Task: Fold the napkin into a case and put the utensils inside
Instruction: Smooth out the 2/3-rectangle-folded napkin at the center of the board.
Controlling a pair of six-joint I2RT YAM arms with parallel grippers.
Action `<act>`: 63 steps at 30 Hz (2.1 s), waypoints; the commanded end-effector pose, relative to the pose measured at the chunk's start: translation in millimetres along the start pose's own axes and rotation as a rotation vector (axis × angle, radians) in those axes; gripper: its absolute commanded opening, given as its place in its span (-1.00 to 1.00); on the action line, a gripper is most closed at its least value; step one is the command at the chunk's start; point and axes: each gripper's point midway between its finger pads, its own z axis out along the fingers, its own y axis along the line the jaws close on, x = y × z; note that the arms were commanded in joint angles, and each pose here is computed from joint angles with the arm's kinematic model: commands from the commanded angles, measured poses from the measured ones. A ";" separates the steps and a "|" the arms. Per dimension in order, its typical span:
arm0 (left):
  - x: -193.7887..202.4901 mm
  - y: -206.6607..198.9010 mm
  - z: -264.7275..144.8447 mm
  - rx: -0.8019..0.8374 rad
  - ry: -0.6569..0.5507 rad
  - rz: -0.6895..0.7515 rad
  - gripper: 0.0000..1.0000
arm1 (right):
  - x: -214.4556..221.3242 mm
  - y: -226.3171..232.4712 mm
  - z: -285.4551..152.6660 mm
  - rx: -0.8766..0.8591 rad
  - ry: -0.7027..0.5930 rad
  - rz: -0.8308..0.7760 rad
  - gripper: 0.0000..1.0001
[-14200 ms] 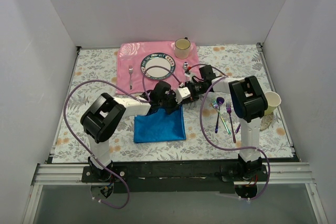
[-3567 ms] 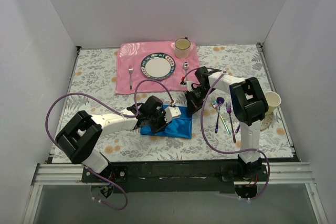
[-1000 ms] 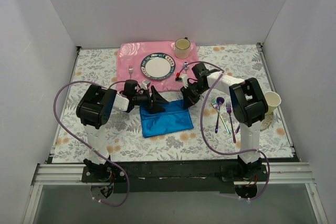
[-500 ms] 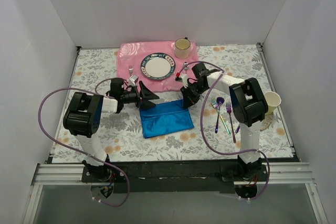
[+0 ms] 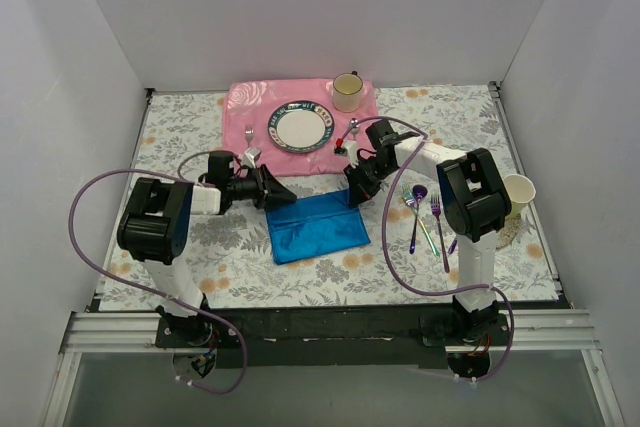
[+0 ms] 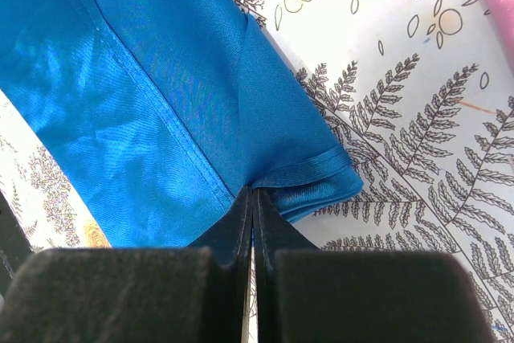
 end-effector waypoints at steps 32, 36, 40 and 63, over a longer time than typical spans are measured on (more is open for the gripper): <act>-11.4 -2.2 132.7 -0.303 -0.065 0.200 -1.00 | 24.9 -26.5 6.2 0.115 0.054 -0.016 -0.97; -2.6 22.3 133.4 -0.372 -0.046 0.191 -1.00 | 15.2 -18.4 0.3 0.090 0.043 0.003 -0.97; -1.1 38.9 130.2 -0.427 -0.044 0.201 -1.00 | -2.1 -11.1 -13.1 0.072 0.025 0.029 -0.73; -2.5 59.8 123.5 -0.513 -0.057 0.230 -1.00 | -77.1 17.0 -31.6 -0.073 -0.216 0.276 -0.33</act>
